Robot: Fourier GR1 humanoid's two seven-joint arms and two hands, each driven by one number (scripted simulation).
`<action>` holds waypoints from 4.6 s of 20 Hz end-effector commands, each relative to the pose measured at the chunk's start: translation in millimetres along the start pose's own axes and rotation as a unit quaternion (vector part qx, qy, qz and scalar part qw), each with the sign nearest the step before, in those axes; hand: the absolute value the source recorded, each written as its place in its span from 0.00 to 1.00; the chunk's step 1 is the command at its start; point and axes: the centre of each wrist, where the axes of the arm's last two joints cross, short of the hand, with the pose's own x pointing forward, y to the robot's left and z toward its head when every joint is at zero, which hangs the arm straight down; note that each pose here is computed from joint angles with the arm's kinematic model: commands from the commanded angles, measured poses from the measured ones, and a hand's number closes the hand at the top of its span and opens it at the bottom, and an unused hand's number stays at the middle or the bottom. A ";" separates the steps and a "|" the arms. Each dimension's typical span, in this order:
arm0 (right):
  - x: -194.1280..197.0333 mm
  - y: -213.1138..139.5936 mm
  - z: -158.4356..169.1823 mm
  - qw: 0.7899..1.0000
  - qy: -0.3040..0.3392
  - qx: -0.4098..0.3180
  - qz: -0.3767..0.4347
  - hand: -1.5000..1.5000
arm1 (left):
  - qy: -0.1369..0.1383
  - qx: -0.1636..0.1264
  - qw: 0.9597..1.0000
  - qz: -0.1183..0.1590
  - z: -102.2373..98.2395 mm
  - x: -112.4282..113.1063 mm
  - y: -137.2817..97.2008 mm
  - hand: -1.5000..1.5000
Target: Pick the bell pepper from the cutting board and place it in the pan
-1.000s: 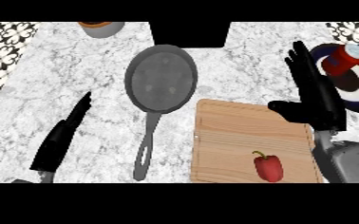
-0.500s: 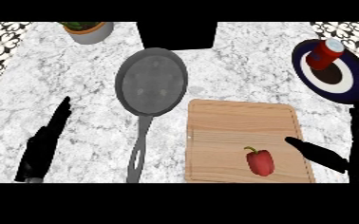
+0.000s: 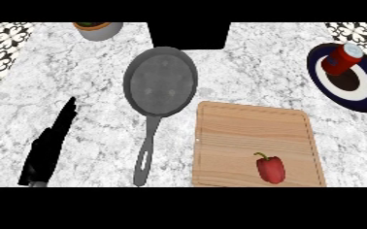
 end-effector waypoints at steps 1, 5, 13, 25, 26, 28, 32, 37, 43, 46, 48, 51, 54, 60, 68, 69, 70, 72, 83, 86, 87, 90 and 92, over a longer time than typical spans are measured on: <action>32.3 -12.1 12.4 0.996 0.007 0.063 0.060 0.00 | -0.003 -0.010 1.000 -0.002 -0.9 -0.6 -4.9 0.50; 72.7 -23.9 12.0 0.989 0.002 0.122 0.084 0.00 | -0.007 -0.015 1.000 0.000 -5.3 14.7 -19.5 0.50; 119.9 15.4 3.2 0.980 0.066 0.145 0.117 0.00 | -0.011 -0.024 1.000 -0.006 -6.1 18.2 -11.5 0.50; 134.0 52.9 -11.3 0.930 0.137 0.245 0.238 0.00 | -0.006 -0.017 1.000 0.000 -10.0 16.7 -10.9 0.50; 139.0 53.5 -19.5 0.926 0.141 0.248 0.246 0.00 | -0.008 -0.018 1.000 0.001 -15.1 28.5 -8.5 0.50; 133.0 57.7 -36.9 0.922 0.157 0.254 0.246 0.00 | -0.008 -0.024 1.000 0.001 -9.0 18.2 -11.4 0.50; 144.3 76.1 -22.7 0.918 0.154 0.263 0.252 0.00 | -0.012 -0.014 1.000 0.003 -18.5 9.6 -8.8 0.50; 140.6 86.9 -24.2 0.911 0.165 0.267 0.268 0.00 | -0.005 -0.015 1.000 -0.005 -6.9 6.6 -4.9 0.50; 125.2 102.8 -33.1 0.893 0.198 0.272 0.299 0.00 | 0.002 -0.015 1.000 -0.002 5.5 1.8 -14.9 0.50; 137.7 115.5 -29.4 0.894 0.209 0.269 0.291 0.00 | 0.001 -0.015 1.000 0.002 7.8 3.3 -8.3 0.50; 124.8 115.7 -35.9 0.889 0.210 0.278 0.297 0.00 | -0.001 -0.008 1.000 0.000 -9.0 23.9 5.4 0.50; 135.4 120.4 -31.4 0.883 0.205 0.290 0.306 0.00 | -0.008 -0.007 1.000 -0.008 -10.4 25.3 -17.0 0.50; 117.9 125.9 -33.5 0.880 0.218 0.291 0.305 0.00 | -0.006 -0.018 1.000 -0.002 -8.7 22.3 -2.5 0.50; 117.4 131.2 -48.4 0.883 0.217 0.284 0.304 0.00 | 0.001 -0.008 1.000 0.002 -2.4 13.6 -16.4 0.50; 106.0 158.7 -52.6 0.882 0.224 0.290 0.297 0.00 | -0.011 -0.013 1.000 0.006 -0.5 1.0 -21.6 0.50; 87.8 159.3 -41.4 0.884 0.221 0.283 0.301 0.00 | -0.011 -0.011 1.000 0.004 -7.0 -6.3 -5.5 0.50; 102.4 135.6 -53.9 0.891 0.212 0.274 0.292 0.00 | 0.001 -0.002 1.000 0.001 -6.2 23.5 -5.7 0.50; 87.1 148.5 -47.1 0.899 0.194 0.277 0.279 1.00 | -0.008 -0.013 1.000 -0.002 0.9 13.0 -20.0 0.50; 81.8 143.6 -94.1 0.906 0.142 0.320 0.236 1.00 | -0.008 -0.017 1.000 0.000 -7.4 20.0 -17.2 0.50; 99.0 128.0 -144.1 0.899 0.099 0.340 0.259 1.00 | -0.011 -0.018 1.000 -0.002 -11.2 13.7 -6.1 0.50; 88.4 117.0 -153.0 0.899 0.089 0.342 0.258 1.00 | -0.012 -0.013 1.000 -0.001 -7.3 22.1 1.4 0.50; 100.5 152.6 -148.1 0.903 0.071 0.320 0.278 1.00 | -0.008 -0.009 1.000 -0.002 -10.2 -7.5 -14.7 0.50; 91.1 125.7 -154.3 0.926 0.035 0.229 0.299 1.00 | -0.014 -0.007 1.000 0.005 -11.1 12.9 -17.2 0.50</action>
